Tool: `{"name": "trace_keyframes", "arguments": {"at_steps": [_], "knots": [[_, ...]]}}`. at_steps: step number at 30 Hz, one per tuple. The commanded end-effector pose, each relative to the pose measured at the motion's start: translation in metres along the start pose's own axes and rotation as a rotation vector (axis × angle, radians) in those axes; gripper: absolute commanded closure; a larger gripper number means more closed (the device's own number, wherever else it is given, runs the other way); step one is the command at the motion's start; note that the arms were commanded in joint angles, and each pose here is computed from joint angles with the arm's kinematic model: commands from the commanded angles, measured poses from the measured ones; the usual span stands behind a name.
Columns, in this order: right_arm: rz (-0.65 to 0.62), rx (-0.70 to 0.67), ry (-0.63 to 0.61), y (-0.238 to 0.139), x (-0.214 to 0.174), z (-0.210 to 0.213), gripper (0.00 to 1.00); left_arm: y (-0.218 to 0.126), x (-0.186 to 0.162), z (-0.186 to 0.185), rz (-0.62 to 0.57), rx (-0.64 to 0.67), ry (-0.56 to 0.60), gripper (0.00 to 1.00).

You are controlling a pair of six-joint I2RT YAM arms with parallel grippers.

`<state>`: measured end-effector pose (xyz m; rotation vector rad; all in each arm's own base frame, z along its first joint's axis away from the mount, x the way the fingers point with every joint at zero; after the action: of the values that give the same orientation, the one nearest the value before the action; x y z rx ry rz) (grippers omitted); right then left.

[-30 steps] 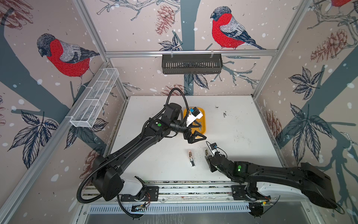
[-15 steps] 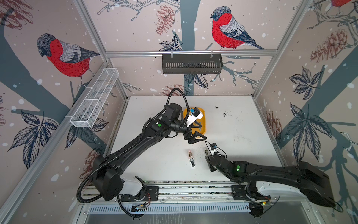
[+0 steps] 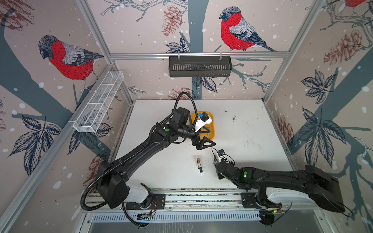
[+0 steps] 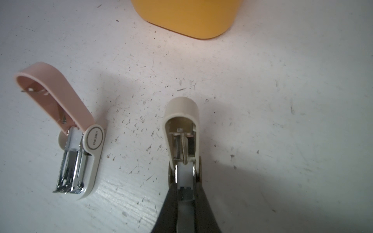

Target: Load the staples into the stapler

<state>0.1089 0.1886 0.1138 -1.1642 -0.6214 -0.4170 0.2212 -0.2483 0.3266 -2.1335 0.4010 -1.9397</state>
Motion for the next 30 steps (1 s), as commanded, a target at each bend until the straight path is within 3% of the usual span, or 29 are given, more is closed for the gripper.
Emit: {"name": "trace_keyframes", "arguments": {"at_steps": [1, 14, 30], "knots": [[-0.026, 0.006, 0.019, 0.0009, 0.0031, 0.0035, 0.88, 0.0008, 0.0012, -0.0018, 0.006, -0.01, 0.006, 0.01], [-0.023, -0.003, 0.019, 0.002, 0.0021, 0.003, 0.88, 0.0021, 0.0008, -0.0028, 0.009, -0.016, 0.008, 0.01], [-0.025, -0.01, 0.023, 0.0004, 0.0002, 0.0019, 0.79, 0.0027, 0.0009, -0.0024, 0.015, -0.012, 0.004, 0.01]]}}
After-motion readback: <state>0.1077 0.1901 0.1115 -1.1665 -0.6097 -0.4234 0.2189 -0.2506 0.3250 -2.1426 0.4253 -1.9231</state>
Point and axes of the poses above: each gripper's point midway between its finger pads, its own y axis out along the fingers, its own z axis along the line the jaws close on, x = y × z, the point moved 10 cm from there along -y, back along the fingers, and after that the axes turned 15 degrees about y, right-handed, at the moved point
